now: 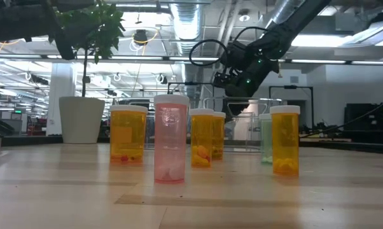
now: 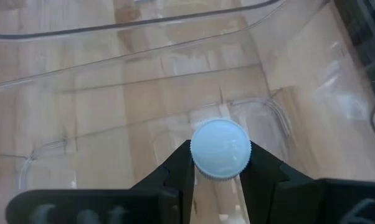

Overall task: Pick and place medicine bottles into bin by pill shape (circle, oval)
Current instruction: Put the blue capsule bottle into the left transparent bin

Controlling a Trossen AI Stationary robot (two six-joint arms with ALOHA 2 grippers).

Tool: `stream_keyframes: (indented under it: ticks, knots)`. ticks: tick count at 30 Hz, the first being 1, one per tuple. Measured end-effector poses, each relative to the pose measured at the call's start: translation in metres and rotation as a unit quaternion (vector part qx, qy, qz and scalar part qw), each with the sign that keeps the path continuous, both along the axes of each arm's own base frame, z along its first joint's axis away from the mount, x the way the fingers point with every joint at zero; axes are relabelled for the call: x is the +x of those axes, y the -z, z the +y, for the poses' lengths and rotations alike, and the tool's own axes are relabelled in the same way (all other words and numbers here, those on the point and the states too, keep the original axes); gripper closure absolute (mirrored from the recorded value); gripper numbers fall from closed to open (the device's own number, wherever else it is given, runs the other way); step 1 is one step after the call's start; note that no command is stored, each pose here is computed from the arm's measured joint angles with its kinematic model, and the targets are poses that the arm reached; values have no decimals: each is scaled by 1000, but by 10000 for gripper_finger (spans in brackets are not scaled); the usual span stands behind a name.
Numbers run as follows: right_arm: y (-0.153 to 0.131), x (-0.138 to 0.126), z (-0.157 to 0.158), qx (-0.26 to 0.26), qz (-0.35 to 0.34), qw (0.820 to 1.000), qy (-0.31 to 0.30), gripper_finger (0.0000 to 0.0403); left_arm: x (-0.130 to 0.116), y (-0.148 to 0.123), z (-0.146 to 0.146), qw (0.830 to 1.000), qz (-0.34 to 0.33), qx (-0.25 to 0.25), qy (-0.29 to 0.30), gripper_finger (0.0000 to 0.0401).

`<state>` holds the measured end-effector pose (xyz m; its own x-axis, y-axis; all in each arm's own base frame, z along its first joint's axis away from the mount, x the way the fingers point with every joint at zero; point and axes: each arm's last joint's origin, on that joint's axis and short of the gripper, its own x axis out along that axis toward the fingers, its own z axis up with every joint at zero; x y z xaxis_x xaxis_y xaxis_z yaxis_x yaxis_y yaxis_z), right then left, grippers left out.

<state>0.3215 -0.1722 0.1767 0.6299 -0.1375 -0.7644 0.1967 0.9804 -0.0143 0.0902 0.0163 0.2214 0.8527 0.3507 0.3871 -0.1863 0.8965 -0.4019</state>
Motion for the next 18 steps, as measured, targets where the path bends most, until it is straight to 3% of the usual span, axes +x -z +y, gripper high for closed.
stream_keyframes:
  ticks: [18]
  knots:
    - [-2,2,-1,-12,-15,1000,-4,289,0,0,0,1000,0,0,-2,161]
